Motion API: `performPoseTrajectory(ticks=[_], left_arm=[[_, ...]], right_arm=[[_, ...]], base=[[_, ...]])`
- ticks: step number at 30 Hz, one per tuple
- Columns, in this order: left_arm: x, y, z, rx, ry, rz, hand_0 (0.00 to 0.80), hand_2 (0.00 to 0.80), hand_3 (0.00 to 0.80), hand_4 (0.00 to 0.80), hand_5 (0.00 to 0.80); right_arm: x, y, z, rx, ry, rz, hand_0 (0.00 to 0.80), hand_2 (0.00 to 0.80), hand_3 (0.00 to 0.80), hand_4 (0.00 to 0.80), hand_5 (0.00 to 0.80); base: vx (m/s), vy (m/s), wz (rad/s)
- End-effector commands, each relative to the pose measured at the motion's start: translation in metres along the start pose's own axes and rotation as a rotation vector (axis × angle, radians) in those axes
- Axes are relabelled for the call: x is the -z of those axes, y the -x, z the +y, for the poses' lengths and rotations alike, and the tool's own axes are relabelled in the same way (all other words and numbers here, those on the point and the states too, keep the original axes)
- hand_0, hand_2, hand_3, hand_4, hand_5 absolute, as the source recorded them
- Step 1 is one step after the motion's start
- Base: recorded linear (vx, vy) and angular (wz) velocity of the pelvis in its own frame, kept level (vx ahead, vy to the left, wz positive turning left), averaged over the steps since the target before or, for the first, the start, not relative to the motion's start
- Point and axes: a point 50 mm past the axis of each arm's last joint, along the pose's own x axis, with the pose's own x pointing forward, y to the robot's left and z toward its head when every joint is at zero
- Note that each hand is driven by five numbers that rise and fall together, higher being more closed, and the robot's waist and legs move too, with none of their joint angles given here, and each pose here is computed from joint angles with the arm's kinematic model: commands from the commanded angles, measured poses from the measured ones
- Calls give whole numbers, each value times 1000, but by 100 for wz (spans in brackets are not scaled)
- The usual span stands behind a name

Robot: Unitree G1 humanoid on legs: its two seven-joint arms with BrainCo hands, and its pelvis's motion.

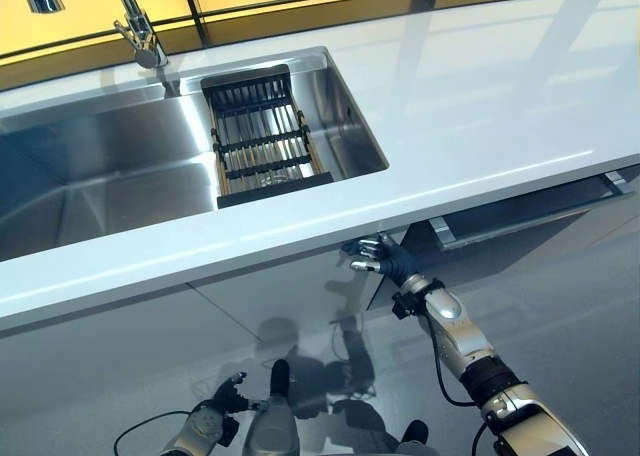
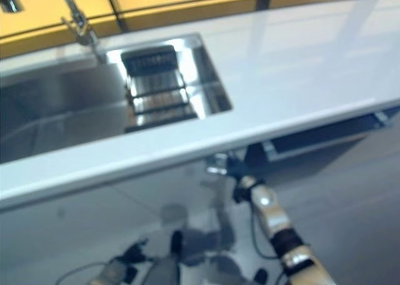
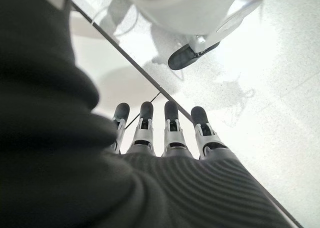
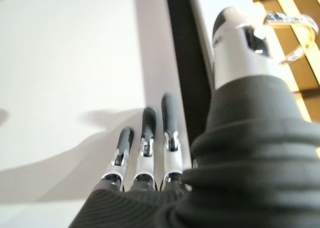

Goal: Take plates into dishwasher

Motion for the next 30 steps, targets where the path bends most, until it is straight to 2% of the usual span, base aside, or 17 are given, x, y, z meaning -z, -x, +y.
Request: performPoseTrajectory(ticks=[1, 2, 5, 8, 14, 18, 22, 30], left_arm=[[-6, -2, 15, -59, -8, -14, 0, 0, 0, 0, 0], [-6, -2, 17, -64, -1, -9, 0, 0, 0, 0, 0], [1, -2, 23, -64, 18, 19, 0, 0, 0, 0, 0], [7, -1, 26, -52, 21, 52, 0, 0, 0, 0, 0], [14, -2, 22, 11, 12, 116, 0, 0, 0, 0, 0], [21, -1, 21, 56, -3, 166, 0, 0, 0, 0, 0], [21, -2, 21, 76, -5, 198, 0, 0, 0, 0, 0], [26, -1, 17, 92, 15, 213, 0, 0, 0, 0, 0]], right_arm=[[5, 14, 5, -58, 125, 13, 0, 0, 0, 0, 0], [15, 21, 5, -48, 131, 60, 0, 0, 0, 0, 0], [69, 51, 1, 15, 194, 361, 0, 0, 0, 0, 0], [114, 89, -11, 125, 176, 642, 0, 0, 0, 0, 0], [162, 149, -10, 230, 16, 1010, 0, 0, 0, 0, 0], [175, 176, -5, 270, -78, 1149, 0, 0, 0, 0, 0], [181, 192, 0, 304, -143, 1218, 0, 0, 0, 0, 0], [190, 219, 13, 252, -158, 1387, 0, 0, 0, 0, 0]], base=[[-10, 129, 2], [-15, 134, 3], [16, 135, 5], [75, 130, 7], [104, 112, 27], [79, 26, 27], [71, -56, 91], [-68, -169, 41]])
